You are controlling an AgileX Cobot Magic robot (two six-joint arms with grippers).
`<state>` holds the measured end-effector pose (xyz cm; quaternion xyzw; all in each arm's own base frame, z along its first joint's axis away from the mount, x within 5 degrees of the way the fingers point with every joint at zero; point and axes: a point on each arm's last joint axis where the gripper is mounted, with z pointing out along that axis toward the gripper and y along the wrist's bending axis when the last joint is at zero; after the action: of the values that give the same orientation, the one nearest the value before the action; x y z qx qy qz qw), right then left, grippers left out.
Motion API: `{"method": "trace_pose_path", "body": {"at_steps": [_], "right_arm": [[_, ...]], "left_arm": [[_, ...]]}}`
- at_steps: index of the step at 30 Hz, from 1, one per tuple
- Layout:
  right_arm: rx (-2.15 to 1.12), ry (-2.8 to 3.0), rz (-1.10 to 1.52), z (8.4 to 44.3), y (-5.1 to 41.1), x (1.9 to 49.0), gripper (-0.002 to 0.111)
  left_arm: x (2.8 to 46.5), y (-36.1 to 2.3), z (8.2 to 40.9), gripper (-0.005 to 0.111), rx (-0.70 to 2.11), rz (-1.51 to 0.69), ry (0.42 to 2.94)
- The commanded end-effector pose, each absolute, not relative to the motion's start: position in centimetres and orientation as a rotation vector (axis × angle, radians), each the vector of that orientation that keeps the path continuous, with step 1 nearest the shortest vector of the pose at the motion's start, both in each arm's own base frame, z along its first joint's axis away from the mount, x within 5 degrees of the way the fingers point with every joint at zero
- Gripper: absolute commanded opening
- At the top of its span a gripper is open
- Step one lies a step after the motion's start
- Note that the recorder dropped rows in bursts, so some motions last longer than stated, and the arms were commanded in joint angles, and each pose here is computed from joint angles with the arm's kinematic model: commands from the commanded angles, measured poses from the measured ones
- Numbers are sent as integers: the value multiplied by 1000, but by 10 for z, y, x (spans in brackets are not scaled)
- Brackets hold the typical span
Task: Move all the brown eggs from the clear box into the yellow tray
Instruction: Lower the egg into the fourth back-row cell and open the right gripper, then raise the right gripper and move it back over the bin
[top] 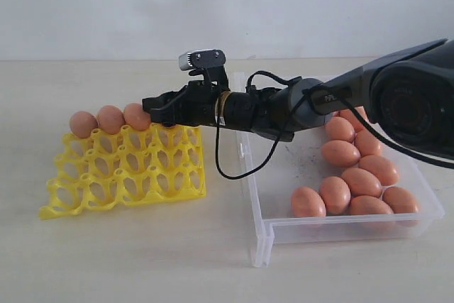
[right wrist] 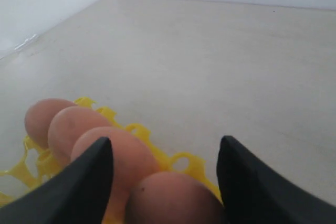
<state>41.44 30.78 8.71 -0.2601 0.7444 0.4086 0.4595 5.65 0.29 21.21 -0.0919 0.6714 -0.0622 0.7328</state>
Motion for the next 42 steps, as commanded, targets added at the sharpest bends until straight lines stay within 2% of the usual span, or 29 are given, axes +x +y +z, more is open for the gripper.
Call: {"method": "trace_pose_path", "body": {"at_steps": [1, 8, 16, 18, 21, 22, 27, 29, 31, 33, 37, 40, 42], "right_arm": [[-667, 1885, 924, 92, 305, 416, 54], [-698, 1910, 785, 137, 298, 418, 54], [-748, 1876, 804, 202, 294, 406, 53], [-872, 1892, 739, 212, 291, 398, 41], [-894, 1921, 741, 226, 281, 389, 7], [-909, 1908, 743, 231, 276, 386, 0], [-849, 1916, 690, 248, 244, 381, 0], [-796, 1935, 578, 251, 219, 378, 0], [-704, 1962, 343, 250, 188, 371, 0], [-571, 1979, -8, 248, 151, 361, 0], [-583, 2061, -512, 234, 108, 341, 0], [-726, 2295, -526, 217, 105, 327, 0], [-729, 2463, -328, 215, 115, 319, 0]], "left_arm": [[56, 3, 213, 4, -194, -136, 1472], [56, 3, 213, 4, -194, -136, 1472], [56, 3, 213, 4, -194, -136, 1472], [56, 3, 213, 4, -194, -136, 1472], [56, 3, 213, 4, -194, -136, 1472], [56, 3, 213, 4, -194, -136, 1472], [56, 3, 213, 4, -194, -136, 1472], [56, 3, 213, 4, -194, -136, 1472], [56, 3, 213, 4, -194, -136, 1472], [56, 3, 213, 4, -194, -136, 1472], [56, 3, 213, 4, -194, -136, 1472], [56, 3, 213, 4, -194, -136, 1472], [56, 3, 213, 4, -194, -136, 1472]]}}
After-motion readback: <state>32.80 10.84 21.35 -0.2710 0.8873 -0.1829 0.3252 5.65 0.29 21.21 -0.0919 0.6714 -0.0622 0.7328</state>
